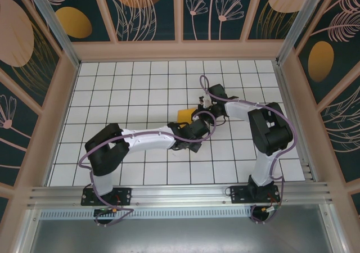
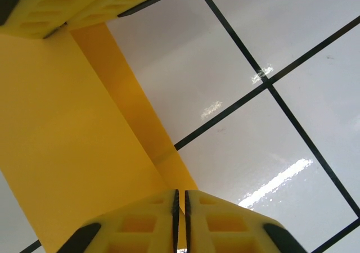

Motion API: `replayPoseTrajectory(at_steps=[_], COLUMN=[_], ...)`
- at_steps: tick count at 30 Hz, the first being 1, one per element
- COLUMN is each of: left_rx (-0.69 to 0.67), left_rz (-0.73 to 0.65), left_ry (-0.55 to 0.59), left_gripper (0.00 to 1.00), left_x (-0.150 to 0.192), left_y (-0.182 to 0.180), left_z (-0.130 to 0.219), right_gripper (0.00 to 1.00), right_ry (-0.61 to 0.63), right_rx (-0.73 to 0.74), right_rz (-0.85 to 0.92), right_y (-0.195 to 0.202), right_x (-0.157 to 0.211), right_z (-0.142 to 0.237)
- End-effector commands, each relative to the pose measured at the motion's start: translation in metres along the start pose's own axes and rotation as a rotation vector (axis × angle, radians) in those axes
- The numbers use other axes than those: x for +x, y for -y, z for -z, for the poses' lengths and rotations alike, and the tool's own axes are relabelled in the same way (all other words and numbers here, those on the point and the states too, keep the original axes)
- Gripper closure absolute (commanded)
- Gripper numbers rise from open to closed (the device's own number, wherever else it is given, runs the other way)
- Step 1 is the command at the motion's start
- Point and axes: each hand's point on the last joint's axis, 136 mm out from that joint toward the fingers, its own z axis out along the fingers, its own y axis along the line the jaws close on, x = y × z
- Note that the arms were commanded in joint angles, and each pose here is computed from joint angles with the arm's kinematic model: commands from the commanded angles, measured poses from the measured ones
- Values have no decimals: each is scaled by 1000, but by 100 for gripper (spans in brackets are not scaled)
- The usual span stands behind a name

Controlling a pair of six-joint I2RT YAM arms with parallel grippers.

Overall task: Fold a paper plane with a square sheet of paper (fold left side to right side)
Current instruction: Fold the triangle a second time at the center of the table.

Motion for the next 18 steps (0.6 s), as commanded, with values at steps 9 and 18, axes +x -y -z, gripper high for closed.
replayPoseTrajectory(at_steps=[9, 18], left_rx=[-1, 12], left_rz=[-19, -19], left_ry=[6, 21], left_gripper=[100, 100], left_x=[-6, -12], left_y=[4, 6], left_z=[7, 13], right_gripper=[87, 70], right_ry=[-17, 21], right_rx=[-5, -4], right_rz=[-1, 21], right_y=[-2, -8], right_x=[-1, -7], right_z=[0, 8])
